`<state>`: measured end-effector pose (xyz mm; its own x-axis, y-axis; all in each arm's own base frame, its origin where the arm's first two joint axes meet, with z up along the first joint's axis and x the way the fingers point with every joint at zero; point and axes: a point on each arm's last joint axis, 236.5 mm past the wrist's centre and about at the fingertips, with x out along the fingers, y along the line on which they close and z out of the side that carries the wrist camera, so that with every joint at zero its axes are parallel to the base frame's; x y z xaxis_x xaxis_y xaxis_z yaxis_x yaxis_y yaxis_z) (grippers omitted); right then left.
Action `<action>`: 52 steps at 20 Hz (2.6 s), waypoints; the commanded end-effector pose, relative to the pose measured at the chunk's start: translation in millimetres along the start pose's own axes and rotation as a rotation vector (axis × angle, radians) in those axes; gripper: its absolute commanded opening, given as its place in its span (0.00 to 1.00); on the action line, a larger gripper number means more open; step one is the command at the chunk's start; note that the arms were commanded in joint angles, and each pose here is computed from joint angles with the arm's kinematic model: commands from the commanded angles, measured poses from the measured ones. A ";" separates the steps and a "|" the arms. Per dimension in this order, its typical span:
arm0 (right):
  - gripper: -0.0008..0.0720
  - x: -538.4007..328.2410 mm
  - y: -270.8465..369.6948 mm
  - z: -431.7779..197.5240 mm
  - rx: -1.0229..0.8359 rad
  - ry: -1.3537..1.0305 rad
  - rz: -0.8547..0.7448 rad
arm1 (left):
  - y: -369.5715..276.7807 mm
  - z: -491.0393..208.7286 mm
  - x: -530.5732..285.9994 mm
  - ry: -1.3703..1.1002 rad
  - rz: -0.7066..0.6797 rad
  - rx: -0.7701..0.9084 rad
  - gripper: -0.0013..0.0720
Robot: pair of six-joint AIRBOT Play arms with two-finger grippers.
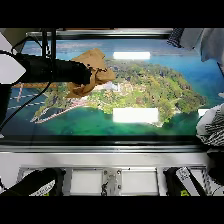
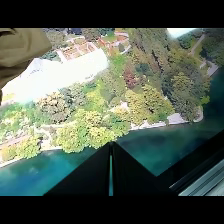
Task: Fold the clothes and pants, and hang the long-sleeved shirts on hangers.
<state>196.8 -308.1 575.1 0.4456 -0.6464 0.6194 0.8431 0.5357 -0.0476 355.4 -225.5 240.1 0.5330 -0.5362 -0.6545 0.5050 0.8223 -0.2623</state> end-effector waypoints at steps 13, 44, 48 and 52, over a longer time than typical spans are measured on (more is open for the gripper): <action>0.03 11.2 -47.5 -78.5 0.065 0.173 -0.141 | -0.1 -7.5 0.2 0.032 -0.001 -0.002 0.04; 0.14 -64.7 44.3 -147.2 -0.080 0.718 -0.067 | 0.1 -2.7 0.3 0.012 0.000 0.025 0.04; 0.64 -57.6 48.8 -139.5 -0.084 0.674 -0.046 | 0.2 -2.7 0.3 0.012 0.000 0.025 0.04; 0.64 -54.4 50.4 -112.3 -0.060 0.599 -0.028 | 0.2 -2.7 0.3 0.012 0.000 0.025 0.04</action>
<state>251.8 -316.6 433.3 0.4826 -0.8757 0.0153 0.8725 0.4792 -0.0959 354.1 -224.7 238.0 0.5261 -0.5326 -0.6629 0.5198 0.8184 -0.2451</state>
